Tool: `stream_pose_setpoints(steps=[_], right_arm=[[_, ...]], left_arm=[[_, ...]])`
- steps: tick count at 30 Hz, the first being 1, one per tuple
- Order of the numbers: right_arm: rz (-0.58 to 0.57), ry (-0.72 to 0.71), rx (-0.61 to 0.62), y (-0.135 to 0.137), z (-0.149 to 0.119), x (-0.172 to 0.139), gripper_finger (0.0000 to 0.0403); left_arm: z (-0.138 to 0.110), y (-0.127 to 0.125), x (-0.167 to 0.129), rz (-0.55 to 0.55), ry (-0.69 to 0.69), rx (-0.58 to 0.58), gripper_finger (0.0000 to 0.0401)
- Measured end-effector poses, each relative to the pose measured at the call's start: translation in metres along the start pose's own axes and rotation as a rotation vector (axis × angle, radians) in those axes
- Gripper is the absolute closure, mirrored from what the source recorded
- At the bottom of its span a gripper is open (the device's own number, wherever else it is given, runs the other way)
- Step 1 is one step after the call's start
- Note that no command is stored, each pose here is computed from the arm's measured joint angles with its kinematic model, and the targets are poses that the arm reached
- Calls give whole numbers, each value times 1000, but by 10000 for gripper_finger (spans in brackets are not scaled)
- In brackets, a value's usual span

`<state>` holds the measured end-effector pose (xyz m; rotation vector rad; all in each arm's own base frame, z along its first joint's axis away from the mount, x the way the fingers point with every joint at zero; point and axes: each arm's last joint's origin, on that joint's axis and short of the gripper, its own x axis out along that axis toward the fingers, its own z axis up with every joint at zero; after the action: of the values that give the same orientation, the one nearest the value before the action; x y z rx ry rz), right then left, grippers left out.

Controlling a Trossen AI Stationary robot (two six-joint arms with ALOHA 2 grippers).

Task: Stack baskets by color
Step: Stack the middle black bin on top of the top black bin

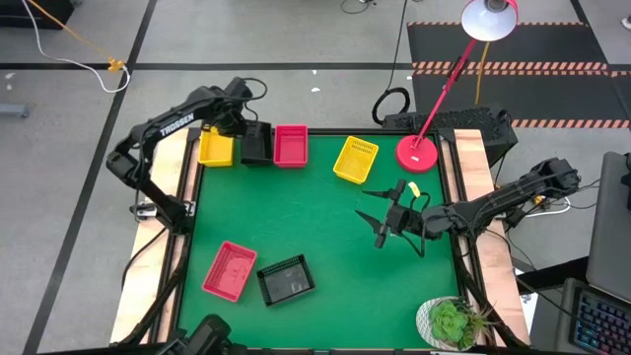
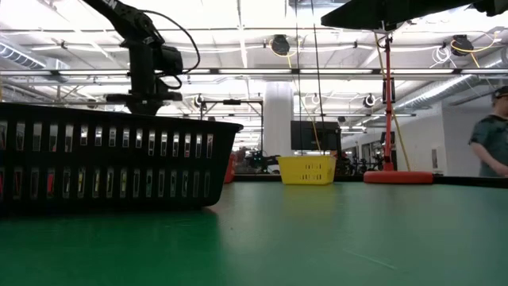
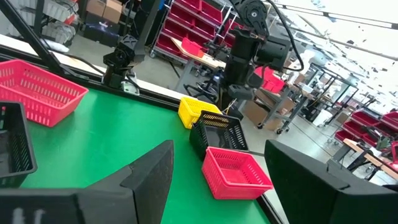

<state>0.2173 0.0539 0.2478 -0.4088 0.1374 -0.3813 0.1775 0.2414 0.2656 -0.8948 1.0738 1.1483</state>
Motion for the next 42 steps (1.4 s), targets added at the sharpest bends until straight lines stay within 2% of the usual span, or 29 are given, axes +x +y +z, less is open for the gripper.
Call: stream_pose_setpoints(steps=[6, 12, 15, 20, 26, 32, 42], right_arm=[[0, 0, -2, 0, 0, 0, 156], [-1, 1, -3, 0, 0, 0, 156], [-1, 0, -3, 0, 0, 0, 156], [-1, 1, 3, 0, 0, 0, 156], [-1, 0, 5, 0, 0, 0, 156], [-1, 1, 5, 0, 0, 0, 156], [-1, 1, 5, 0, 0, 0, 156]], left_arm=[[-14, -9, -25, -14, -73, 29, 348], [-25, -30, -30, -14, -115, 5, 332], [-24, -37, -25, -3, -129, -15, 298], [-21, -37, -11, 111, -137, -85, 235], [-15, -43, 15, 167, -78, -88, 209], [-10, -45, 35, 215, -50, -87, 233], [-3, -41, 41, 213, -69, -112, 341]])
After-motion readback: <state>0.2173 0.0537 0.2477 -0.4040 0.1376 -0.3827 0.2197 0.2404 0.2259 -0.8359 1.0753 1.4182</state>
